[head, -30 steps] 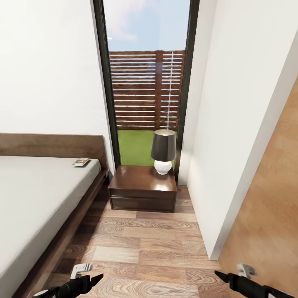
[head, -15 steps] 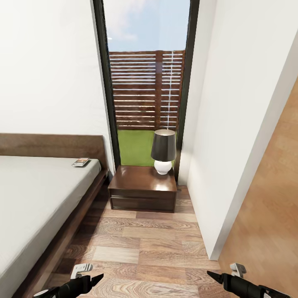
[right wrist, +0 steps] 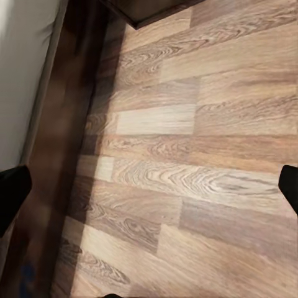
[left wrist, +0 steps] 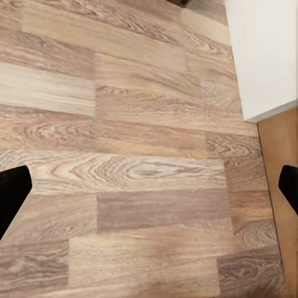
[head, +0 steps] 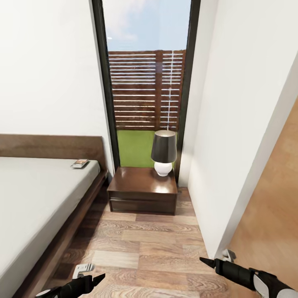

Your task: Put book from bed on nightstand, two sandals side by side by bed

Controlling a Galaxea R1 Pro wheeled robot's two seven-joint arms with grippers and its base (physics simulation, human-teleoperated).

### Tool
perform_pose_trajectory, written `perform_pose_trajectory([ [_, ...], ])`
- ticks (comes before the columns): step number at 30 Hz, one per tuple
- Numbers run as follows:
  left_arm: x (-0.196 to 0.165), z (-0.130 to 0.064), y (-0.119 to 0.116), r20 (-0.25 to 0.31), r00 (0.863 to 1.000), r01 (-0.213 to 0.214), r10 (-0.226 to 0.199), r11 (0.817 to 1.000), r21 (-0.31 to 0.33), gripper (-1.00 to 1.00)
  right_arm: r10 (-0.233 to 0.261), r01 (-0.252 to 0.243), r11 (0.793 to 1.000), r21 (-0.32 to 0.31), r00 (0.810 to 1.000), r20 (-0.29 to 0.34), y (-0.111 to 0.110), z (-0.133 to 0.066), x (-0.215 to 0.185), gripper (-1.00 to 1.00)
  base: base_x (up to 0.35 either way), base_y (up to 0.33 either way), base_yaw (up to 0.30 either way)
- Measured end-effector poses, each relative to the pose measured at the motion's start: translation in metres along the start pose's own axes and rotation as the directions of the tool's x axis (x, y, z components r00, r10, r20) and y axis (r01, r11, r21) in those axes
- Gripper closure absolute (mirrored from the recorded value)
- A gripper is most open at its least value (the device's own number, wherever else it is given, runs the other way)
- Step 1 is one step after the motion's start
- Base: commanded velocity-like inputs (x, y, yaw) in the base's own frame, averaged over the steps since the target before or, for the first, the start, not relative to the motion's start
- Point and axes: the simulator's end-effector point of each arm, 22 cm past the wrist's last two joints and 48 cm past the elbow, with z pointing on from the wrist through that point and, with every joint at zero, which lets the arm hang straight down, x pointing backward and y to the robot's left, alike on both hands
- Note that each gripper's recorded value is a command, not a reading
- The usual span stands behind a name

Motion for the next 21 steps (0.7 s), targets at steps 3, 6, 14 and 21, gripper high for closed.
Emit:
perform_pose_trajectory([
  [3, 0.000, 0.001, -0.001, 0.000, 1.000, 0.001, -0.001, 1.000, 0.002, -1.00, -0.004, 0.004, 1.000, -0.021, 1.000, -0.004, 0.011, 0.003, -0.017, -1.00, 0.226, 0.000, 0.000],
  [6, 0.000, 0.001, -0.001, 0.000, 1.000, 0.000, 0.000, 1.000, 0.002, -1.00, 0.000, -0.001, 1.000, -0.025, 1.000, -0.009, 0.013, 0.004, -0.020, -1.00, 0.138, 0.000, 0.000],
  [14, 0.001, 0.001, -0.001, 0.000, 1.000, 0.000, 0.000, 1.000, 0.002, -1.00, 0.011, -0.011, 1.000, -0.026, 1.000, -0.018, 0.014, 0.004, -0.018, -1.00, 0.021, 0.000, 0.000],
  [21, 0.001, 0.002, -0.003, -0.001, 1.000, 0.001, -0.001, 1.000, 0.004, -1.00, 0.013, -0.013, 0.999, -0.029, 1.000, -0.019, 0.015, 0.005, -0.018, -1.00, 0.011, 0.000, 0.000],
])
